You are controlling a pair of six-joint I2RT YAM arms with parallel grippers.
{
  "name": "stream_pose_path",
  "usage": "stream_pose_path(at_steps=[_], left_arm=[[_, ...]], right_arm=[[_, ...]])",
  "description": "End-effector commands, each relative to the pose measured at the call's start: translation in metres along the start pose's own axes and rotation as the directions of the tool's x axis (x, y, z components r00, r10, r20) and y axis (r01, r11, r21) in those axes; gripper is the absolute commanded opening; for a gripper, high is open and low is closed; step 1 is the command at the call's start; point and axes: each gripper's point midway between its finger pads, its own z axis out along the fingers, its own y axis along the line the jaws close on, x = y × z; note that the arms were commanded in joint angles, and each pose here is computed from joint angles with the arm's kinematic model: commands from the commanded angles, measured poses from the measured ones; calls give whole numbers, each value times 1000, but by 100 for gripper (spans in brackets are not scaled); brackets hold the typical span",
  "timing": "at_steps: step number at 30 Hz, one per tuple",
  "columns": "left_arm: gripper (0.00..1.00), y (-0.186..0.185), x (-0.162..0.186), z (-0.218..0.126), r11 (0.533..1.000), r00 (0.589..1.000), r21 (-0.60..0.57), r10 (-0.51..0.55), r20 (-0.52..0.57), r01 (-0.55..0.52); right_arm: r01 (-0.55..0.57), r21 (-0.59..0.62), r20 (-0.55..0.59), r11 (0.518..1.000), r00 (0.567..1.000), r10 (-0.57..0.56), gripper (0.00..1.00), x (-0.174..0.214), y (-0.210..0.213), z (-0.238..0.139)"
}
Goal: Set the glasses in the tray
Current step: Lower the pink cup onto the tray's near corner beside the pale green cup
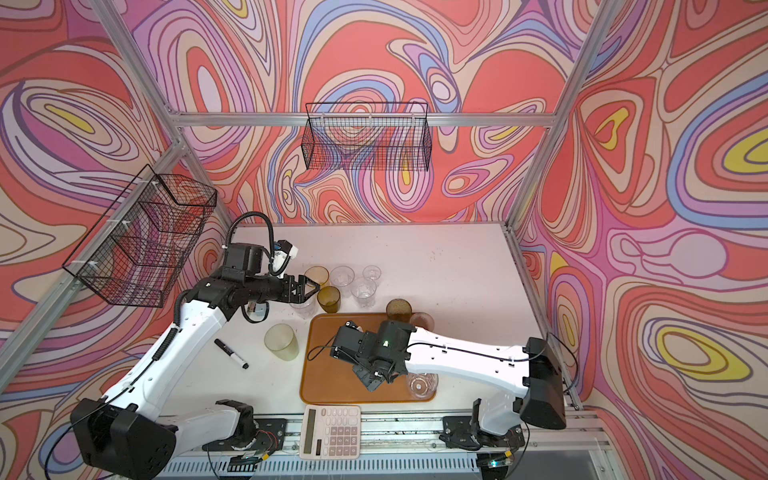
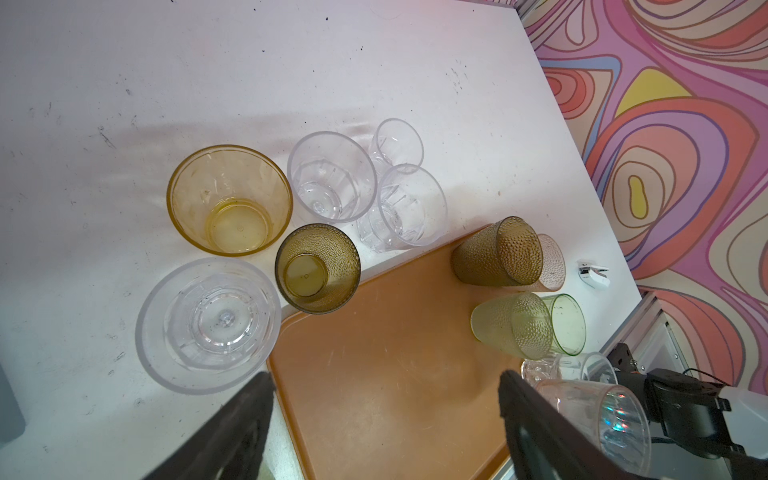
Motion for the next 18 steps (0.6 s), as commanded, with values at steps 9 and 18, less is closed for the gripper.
stream_pose_path(at_steps=[9,18], left_arm=[[87,-3,0,-2,1000,1000,5,23,-1,-23],[87,-4,0,-2,1000,1000,7,23,0,-23]], right_arm=[[-8,-47,22,999,1000,9,0,11,7,17],[-13,-57,15,998,1000,14,0,20,9,32]])
